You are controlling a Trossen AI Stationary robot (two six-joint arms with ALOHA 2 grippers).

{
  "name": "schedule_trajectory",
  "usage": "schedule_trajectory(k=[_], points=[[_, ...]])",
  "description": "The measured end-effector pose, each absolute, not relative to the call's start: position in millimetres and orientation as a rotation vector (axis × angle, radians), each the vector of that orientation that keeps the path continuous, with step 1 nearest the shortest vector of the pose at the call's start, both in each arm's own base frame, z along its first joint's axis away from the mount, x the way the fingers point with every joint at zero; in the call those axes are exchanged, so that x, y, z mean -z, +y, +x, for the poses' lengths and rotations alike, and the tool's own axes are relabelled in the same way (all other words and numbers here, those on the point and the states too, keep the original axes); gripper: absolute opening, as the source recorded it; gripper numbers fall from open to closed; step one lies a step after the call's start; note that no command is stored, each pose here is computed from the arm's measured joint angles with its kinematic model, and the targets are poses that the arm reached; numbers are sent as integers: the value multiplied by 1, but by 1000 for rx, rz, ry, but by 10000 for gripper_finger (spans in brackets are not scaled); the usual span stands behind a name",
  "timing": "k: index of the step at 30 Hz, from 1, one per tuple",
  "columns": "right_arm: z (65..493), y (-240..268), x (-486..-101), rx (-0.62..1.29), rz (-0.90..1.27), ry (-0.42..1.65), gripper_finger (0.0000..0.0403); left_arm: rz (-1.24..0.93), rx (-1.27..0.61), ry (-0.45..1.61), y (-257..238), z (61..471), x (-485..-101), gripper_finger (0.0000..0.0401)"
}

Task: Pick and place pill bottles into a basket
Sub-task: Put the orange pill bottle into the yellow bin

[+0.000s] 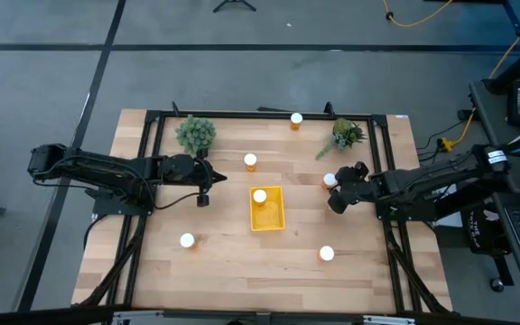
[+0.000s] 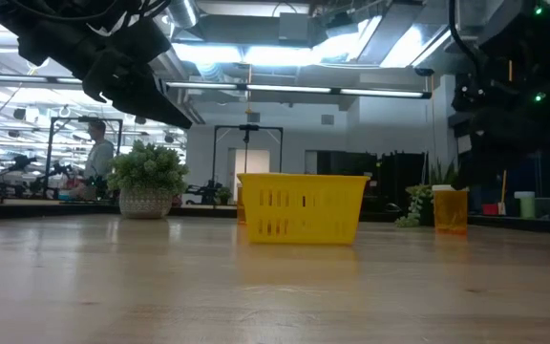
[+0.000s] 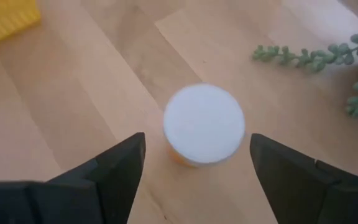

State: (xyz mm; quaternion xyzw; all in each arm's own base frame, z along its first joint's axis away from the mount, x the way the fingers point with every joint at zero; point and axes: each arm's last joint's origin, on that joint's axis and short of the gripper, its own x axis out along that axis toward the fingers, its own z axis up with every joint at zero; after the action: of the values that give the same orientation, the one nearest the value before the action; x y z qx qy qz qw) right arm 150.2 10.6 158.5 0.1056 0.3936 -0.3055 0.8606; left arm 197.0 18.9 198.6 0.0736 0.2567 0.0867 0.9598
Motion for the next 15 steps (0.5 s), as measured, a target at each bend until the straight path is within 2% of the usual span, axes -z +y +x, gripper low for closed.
schedule_trajectory(k=[10, 15], points=[[156, 14, -152, 649, 243, 835, 292, 150, -175, 523, 19, 197, -198, 4], [154, 14, -138, 632, 273, 774, 292, 157, -173, 526, 19, 197, -198, 4]])
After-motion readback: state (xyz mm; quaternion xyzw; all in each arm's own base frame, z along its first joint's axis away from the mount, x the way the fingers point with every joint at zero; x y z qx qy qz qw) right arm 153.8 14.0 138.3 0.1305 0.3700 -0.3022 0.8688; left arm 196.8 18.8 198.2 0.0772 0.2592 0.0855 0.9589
